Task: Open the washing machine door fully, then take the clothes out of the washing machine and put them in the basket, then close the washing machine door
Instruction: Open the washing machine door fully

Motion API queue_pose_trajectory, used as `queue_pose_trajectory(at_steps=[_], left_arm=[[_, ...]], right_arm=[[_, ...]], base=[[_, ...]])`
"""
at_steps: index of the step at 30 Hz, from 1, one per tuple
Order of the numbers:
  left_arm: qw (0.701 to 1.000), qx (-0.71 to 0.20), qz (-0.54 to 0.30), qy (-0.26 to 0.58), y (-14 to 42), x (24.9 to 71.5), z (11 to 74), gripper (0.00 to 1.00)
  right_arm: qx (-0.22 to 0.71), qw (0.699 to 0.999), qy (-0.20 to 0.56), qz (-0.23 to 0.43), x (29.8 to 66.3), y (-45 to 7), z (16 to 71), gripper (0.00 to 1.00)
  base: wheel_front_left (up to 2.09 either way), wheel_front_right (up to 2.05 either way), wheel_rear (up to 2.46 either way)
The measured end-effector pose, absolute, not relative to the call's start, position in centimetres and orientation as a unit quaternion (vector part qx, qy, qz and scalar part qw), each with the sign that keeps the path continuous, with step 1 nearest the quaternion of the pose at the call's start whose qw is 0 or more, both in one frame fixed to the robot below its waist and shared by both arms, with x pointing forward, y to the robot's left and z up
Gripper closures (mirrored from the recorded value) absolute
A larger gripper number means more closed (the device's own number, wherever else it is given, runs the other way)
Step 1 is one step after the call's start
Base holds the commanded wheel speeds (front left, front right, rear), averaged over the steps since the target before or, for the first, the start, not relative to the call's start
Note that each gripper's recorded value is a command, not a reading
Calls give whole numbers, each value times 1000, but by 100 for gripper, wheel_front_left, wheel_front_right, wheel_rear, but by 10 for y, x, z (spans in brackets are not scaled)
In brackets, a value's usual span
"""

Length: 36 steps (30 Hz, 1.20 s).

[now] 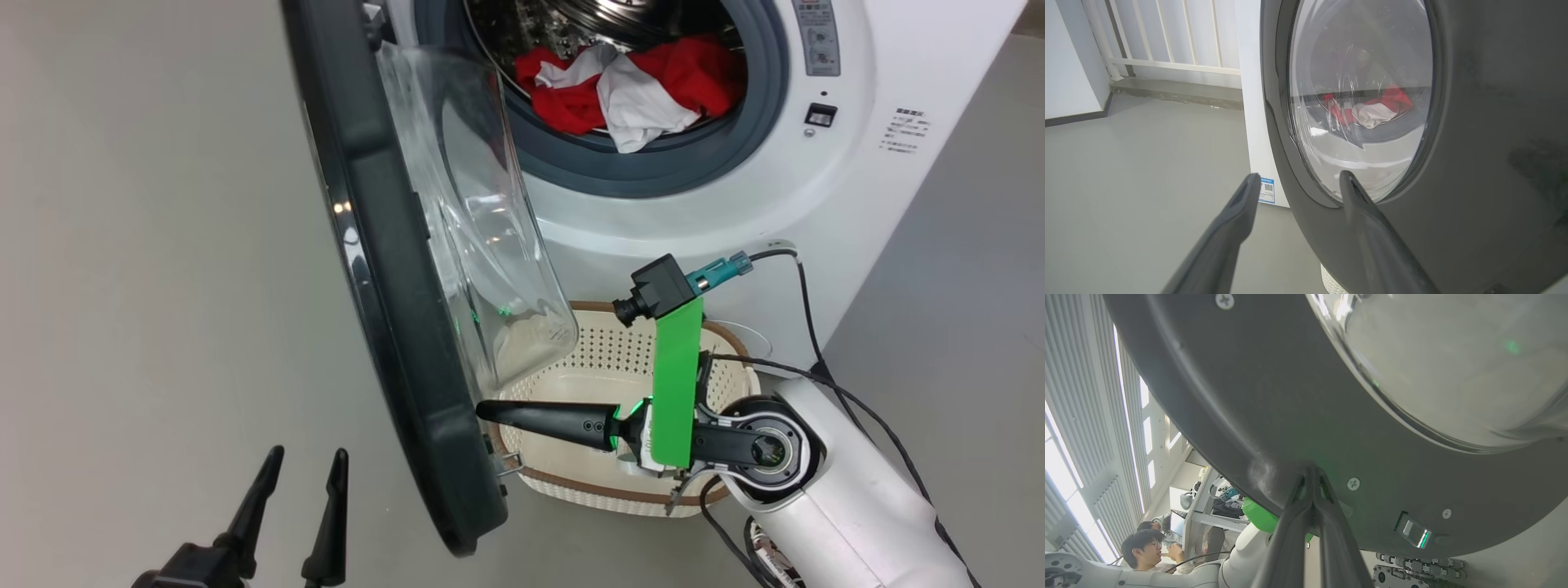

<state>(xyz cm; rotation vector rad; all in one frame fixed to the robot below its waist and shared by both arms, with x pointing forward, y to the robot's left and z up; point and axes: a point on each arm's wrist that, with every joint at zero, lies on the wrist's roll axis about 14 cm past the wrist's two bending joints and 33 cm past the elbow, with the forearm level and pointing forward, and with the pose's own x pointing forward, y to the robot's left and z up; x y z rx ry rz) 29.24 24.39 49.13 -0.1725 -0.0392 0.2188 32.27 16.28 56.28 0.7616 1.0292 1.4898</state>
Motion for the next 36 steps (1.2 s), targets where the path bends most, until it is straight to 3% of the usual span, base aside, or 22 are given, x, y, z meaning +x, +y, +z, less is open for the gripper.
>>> queue_pose_trajectory(at_steps=[15,32,33,36], left_arm=[[987,-84,137,-22,258,279,493,0],[985,-85,145,-24,262,279,493,0],[986,-85,144,-25,262,280,493,0],[985,-89,144,-26,262,281,493,0]], right_arm=[[313,532,441,651,302,184,565,100],[319,541,436,644,301,187,562,100],[318,544,436,643,302,186,562,92],[326,558,426,633,309,183,562,0]], base=[[0,0,0],[0,0,0],[0,0,0],[0,0,0]])
